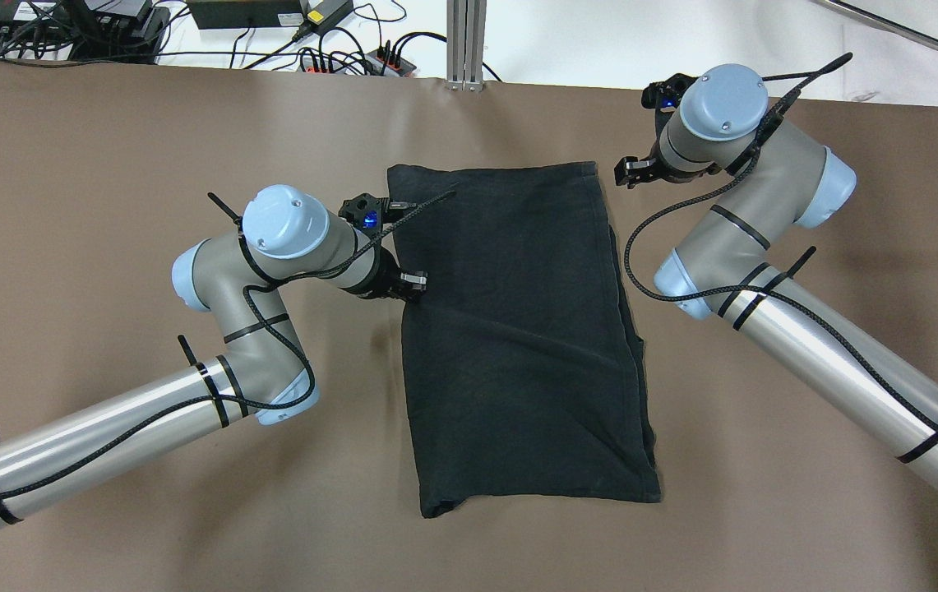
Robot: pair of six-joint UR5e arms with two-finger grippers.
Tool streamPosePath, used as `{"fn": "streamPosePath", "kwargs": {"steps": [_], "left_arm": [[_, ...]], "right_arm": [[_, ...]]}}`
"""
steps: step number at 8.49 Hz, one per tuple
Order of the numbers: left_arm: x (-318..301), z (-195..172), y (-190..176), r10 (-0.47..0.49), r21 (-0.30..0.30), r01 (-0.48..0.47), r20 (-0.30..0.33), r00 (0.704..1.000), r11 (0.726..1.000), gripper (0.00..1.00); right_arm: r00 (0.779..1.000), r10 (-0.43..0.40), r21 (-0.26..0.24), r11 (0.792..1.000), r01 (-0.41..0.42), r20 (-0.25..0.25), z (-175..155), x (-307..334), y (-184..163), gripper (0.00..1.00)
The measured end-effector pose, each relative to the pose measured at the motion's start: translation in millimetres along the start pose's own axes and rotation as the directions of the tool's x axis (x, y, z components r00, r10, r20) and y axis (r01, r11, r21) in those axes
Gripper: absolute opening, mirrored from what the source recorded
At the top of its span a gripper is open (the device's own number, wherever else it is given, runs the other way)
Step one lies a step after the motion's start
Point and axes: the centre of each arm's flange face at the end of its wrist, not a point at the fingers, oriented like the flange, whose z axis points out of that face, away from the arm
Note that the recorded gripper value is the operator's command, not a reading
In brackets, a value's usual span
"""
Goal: Fold clothes
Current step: 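Move the left gripper to the shirt's side edge and grasp it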
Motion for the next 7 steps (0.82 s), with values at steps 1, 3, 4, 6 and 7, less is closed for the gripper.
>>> {"fn": "streamPosePath", "kwargs": {"steps": [1,3,4,6,7], "left_arm": [[-19,-6,-5,0.016,-0.002,-0.016,0.010,1.000,1.000,0.00],[-43,-13,-10,0.042,0.000,-0.042,0.027,0.999,0.999,0.12],[-49,-17,-14,0.049,0.004,-0.049,0.030,0.998,0.999,0.65],[-54,-28,-24,0.051,0.008,-0.052,0.024,0.998,0.999,0.94],[-53,-36,-29,0.052,0.017,-0.052,0.017,0.999,0.999,0.94]], "right_arm": [[1.000,-0.002,0.003,1.000,0.002,0.004,0,-1,1,0.94],[1.000,-0.006,0.006,1.000,0.006,0.010,1,-2,3,0.94],[1.000,-0.006,0.008,1.000,0.006,0.012,1,-2,3,0.94],[1.000,0.007,0.010,1.000,-0.007,0.025,-4,-5,3,0.94],[0.998,0.046,0.005,0.999,-0.046,0.044,-9,-6,6,0.95]]}}
